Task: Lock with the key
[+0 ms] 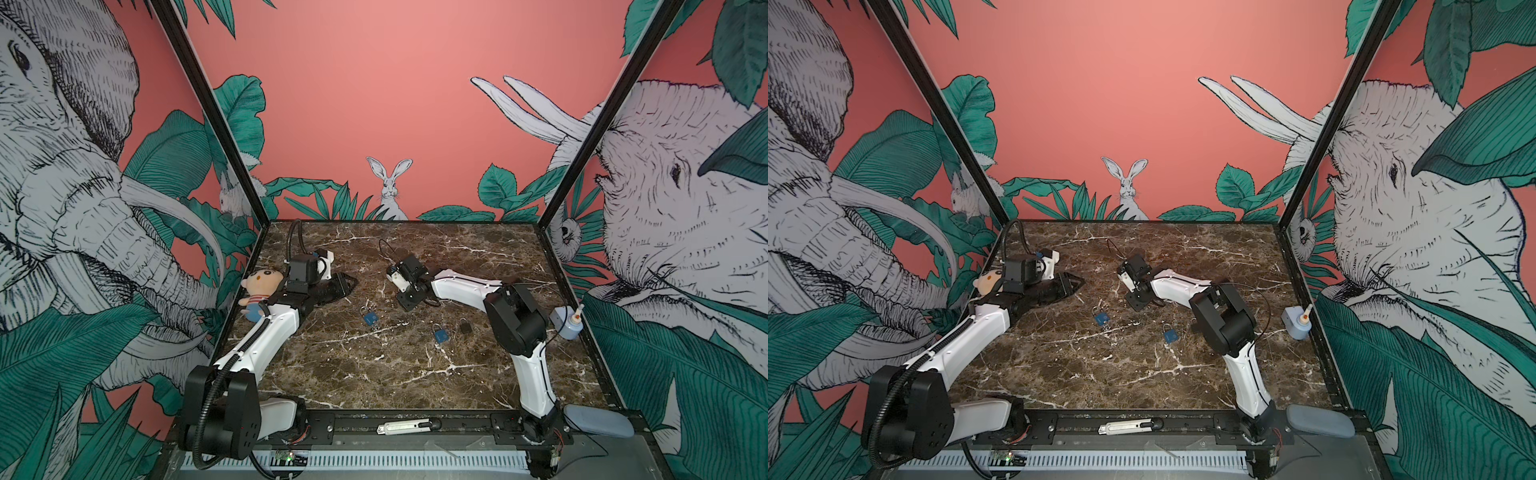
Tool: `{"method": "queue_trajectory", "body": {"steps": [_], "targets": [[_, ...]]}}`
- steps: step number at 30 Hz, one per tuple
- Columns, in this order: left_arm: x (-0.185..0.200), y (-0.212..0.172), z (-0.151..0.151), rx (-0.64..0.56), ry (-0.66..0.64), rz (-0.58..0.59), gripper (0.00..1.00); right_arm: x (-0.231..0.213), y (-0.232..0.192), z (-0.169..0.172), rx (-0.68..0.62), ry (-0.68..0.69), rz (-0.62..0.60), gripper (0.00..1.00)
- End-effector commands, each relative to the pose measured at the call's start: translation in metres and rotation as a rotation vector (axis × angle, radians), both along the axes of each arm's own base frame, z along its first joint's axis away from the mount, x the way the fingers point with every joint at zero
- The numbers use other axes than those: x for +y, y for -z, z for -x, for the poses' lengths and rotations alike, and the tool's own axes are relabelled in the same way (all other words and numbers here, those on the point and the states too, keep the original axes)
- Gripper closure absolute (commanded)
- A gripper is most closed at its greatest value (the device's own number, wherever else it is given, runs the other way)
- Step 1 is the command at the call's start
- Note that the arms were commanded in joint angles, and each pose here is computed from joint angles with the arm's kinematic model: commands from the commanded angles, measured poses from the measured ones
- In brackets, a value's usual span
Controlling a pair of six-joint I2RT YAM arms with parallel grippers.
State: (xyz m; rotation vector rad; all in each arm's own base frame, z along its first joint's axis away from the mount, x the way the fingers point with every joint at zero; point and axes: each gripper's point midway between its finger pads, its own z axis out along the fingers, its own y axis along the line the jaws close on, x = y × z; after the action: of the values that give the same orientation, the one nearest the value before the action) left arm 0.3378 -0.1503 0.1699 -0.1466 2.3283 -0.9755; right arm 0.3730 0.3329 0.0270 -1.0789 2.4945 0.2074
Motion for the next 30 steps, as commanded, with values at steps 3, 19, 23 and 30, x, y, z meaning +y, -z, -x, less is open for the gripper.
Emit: {"method": "queue_trajectory", "body": {"steps": [3,19,23,30], "targets": [[0.001,0.004,0.001,0.009,0.004,0.011,0.63,0.0,0.007,0.001,-0.012,-0.025,0.056,0.6],[-0.001,-0.003,0.001,-0.006,0.02,0.024,0.65,0.003,-0.01,0.006,-0.055,-0.025,0.045,0.9],[-0.014,-0.012,0.006,-0.001,0.087,0.09,0.66,0.009,-0.049,0.014,-0.072,-0.023,-0.062,0.91],[-0.033,-0.014,0.011,0.001,0.147,0.172,0.62,0.009,-0.103,0.042,-0.082,-0.025,-0.206,0.92]]}}
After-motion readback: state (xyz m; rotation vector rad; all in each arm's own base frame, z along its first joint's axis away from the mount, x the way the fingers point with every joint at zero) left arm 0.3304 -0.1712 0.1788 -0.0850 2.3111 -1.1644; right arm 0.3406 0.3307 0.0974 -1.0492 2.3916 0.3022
